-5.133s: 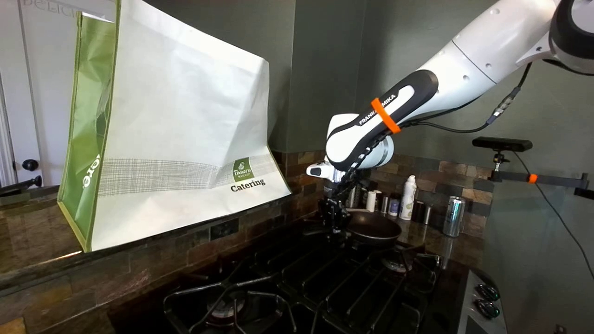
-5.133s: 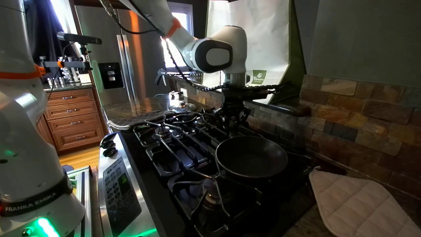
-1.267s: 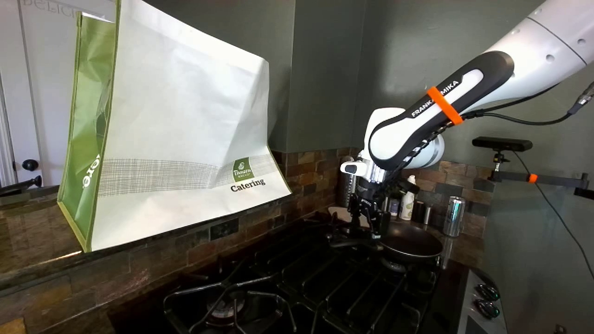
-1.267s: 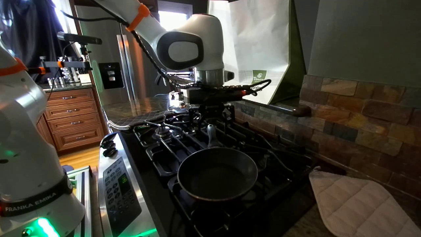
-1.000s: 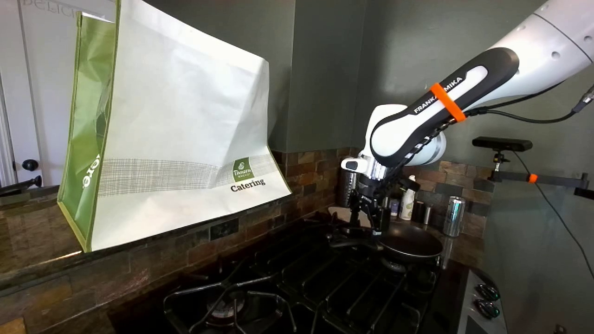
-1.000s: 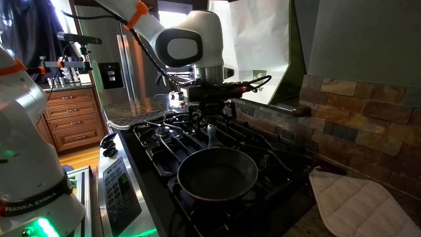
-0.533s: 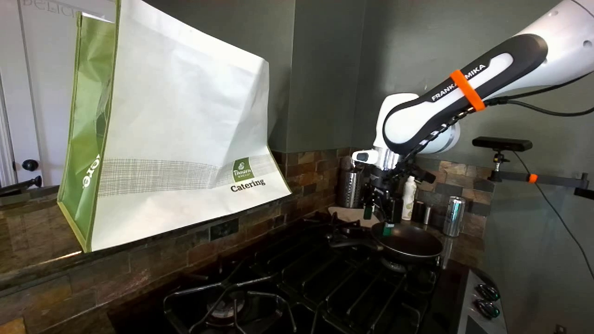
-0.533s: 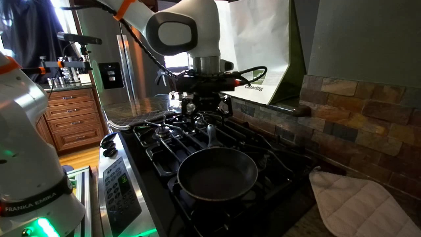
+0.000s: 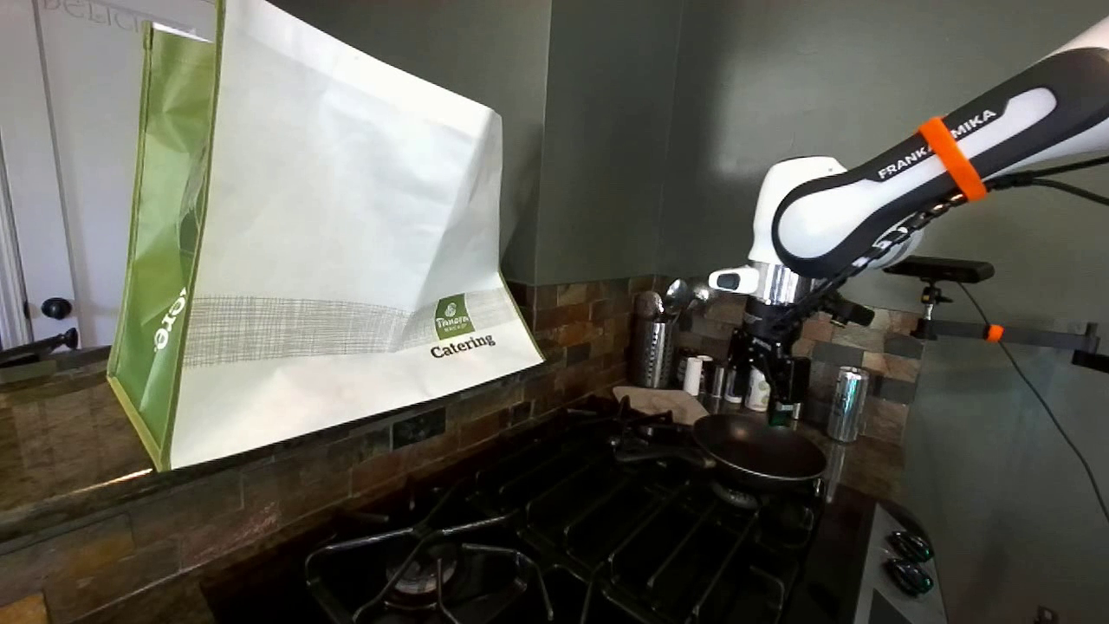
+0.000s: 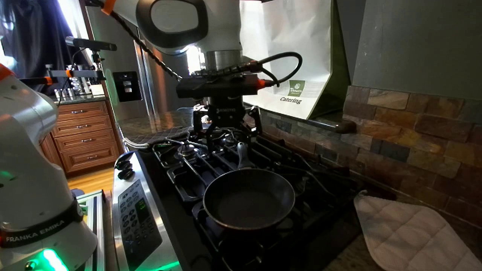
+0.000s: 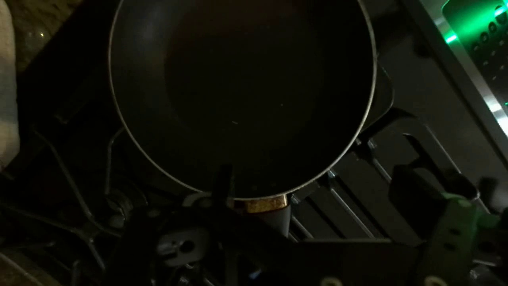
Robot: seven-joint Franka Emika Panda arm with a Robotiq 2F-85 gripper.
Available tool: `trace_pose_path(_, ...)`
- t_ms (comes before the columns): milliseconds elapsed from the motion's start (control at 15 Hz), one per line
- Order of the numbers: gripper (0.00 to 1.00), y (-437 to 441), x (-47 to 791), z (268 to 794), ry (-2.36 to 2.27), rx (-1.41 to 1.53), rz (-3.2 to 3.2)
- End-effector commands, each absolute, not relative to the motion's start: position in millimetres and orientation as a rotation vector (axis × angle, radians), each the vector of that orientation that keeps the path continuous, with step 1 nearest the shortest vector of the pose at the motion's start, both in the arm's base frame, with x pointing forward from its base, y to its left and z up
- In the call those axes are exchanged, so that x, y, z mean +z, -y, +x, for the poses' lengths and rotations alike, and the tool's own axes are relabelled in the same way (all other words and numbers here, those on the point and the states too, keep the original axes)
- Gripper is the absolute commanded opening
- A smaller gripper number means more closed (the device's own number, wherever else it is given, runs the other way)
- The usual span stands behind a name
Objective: Move the black pan forwards.
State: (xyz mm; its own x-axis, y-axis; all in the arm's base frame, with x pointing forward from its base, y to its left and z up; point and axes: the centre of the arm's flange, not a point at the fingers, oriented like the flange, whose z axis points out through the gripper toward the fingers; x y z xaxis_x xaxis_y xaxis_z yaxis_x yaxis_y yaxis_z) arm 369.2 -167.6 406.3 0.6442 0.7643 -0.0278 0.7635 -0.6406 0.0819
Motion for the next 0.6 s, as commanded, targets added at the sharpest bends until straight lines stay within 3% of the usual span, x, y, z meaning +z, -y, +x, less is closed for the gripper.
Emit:
trace_pose_path(0, 1.0, 172.8, 411.5, 344.6, -1.288, 0.027, 2.717)
trace_pose_path(533, 1.0, 167.0, 434.1, 337.9, -1.348, 0.111, 2.668)
